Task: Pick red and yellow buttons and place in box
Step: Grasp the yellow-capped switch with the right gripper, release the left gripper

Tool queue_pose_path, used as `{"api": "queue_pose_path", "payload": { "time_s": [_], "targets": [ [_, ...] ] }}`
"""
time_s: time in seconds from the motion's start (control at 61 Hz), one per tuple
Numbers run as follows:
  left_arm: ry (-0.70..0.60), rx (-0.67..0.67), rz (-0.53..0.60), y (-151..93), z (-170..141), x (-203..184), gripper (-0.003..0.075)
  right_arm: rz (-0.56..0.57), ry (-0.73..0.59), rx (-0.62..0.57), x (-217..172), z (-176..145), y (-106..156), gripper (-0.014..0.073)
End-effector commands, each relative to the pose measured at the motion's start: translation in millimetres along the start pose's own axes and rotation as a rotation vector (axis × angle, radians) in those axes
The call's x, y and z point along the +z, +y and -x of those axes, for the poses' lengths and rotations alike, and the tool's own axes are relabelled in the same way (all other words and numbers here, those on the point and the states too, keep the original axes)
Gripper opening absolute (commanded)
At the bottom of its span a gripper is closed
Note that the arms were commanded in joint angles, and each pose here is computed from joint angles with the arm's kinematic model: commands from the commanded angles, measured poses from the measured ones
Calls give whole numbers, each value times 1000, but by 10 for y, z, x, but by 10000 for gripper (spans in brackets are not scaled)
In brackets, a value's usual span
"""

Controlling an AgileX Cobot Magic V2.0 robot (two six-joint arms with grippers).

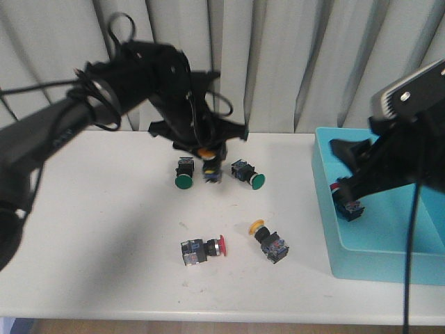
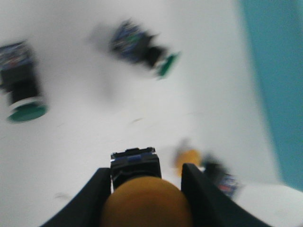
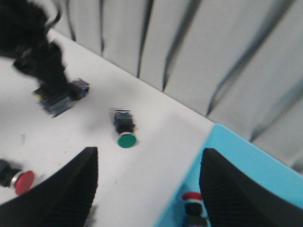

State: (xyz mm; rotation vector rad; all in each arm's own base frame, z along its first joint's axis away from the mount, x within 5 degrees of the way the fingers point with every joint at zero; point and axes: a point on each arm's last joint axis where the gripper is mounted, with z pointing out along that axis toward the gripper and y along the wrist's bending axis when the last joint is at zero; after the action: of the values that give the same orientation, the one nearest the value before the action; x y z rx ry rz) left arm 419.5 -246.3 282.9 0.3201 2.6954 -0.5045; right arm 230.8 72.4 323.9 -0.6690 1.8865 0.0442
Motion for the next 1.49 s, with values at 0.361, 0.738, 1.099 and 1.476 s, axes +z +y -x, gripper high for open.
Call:
{"api": "queue_pose_path", "payload": {
  "time_s": [0.361, 0.738, 1.099, 1.476],
  "targets": [
    [-110, 266, -408, -548, -113, -1197, -6, 145, -109, -196, 190, 164, 551, 463],
    [-145, 329, -500, -667, -235, -1625, -6, 112, -141, -137, 190, 200, 521, 517],
    [-91, 308, -545, -662, -321, -1536, -6, 61, -191, -139, 174, 250, 475, 519],
    [-85, 315, -683, -758, -357, -1561, -6, 54, -195, -135, 183, 252, 471, 517]
  ]
}}
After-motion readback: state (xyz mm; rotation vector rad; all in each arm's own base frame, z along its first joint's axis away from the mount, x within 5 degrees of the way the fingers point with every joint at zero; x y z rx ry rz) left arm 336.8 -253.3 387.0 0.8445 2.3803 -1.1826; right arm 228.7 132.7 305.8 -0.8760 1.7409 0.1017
